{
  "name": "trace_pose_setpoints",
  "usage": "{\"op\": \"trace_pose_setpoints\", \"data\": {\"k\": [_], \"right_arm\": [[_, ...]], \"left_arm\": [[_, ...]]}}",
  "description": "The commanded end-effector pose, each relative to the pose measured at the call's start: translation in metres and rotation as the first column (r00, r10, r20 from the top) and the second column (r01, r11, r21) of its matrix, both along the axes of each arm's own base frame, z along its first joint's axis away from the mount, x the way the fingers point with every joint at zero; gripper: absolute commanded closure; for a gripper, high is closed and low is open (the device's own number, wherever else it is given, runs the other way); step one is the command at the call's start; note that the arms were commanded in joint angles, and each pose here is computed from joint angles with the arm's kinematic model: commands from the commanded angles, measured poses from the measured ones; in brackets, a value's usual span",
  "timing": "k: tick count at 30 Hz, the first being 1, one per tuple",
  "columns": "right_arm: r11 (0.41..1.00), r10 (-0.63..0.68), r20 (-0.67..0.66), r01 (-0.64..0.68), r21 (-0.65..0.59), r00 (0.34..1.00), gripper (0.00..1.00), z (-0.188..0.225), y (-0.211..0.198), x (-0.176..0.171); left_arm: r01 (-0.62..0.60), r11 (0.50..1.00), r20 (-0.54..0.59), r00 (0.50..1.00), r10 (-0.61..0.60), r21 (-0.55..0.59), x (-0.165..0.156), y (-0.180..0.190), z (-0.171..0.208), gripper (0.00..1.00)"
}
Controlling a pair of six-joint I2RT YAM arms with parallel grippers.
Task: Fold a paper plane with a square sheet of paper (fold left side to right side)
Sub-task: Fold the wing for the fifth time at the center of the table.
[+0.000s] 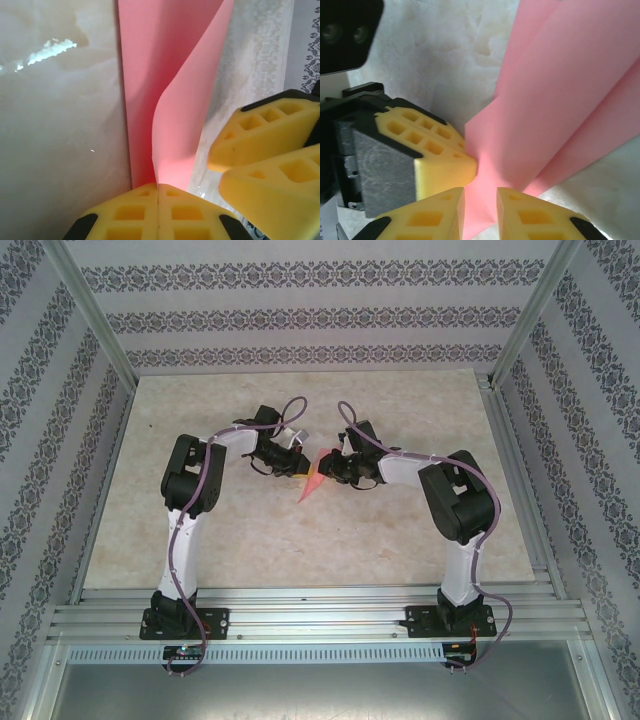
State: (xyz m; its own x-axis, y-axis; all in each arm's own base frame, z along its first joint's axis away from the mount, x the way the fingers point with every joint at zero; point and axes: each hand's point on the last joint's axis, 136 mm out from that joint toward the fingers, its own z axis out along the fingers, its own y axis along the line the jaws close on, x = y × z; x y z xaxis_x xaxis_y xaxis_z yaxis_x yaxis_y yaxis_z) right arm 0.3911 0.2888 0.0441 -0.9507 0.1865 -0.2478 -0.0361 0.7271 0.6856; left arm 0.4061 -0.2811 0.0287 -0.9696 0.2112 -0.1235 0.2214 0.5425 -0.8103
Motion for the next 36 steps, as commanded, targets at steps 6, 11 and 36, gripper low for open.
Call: {"op": "trace_pose_setpoints", "data": {"k": [6, 11, 36], "right_arm": [[1.0, 0.013, 0.023, -0.013, 0.002, 1.0, 0.77, 0.006, 0.011, 0.006], [1.0, 0.015, 0.01, -0.015, 0.005, 1.0, 0.77, -0.001, 0.015, 0.005], [0.995, -0.03, -0.077, 0.022, -0.101, 0.997, 0.77, -0.04, -0.003, -0.004]], "left_arm": [[0.005, 1.0, 0.003, 1.0, -0.005, -0.013, 0.007, 0.002, -0.007, 0.99], [0.004, 1.0, 0.004, 1.0, -0.004, -0.013, 0.008, 0.002, -0.007, 0.99], [0.006, 1.0, 0.034, 0.999, -0.006, 0.005, 0.014, -0.003, -0.004, 0.93]]}}
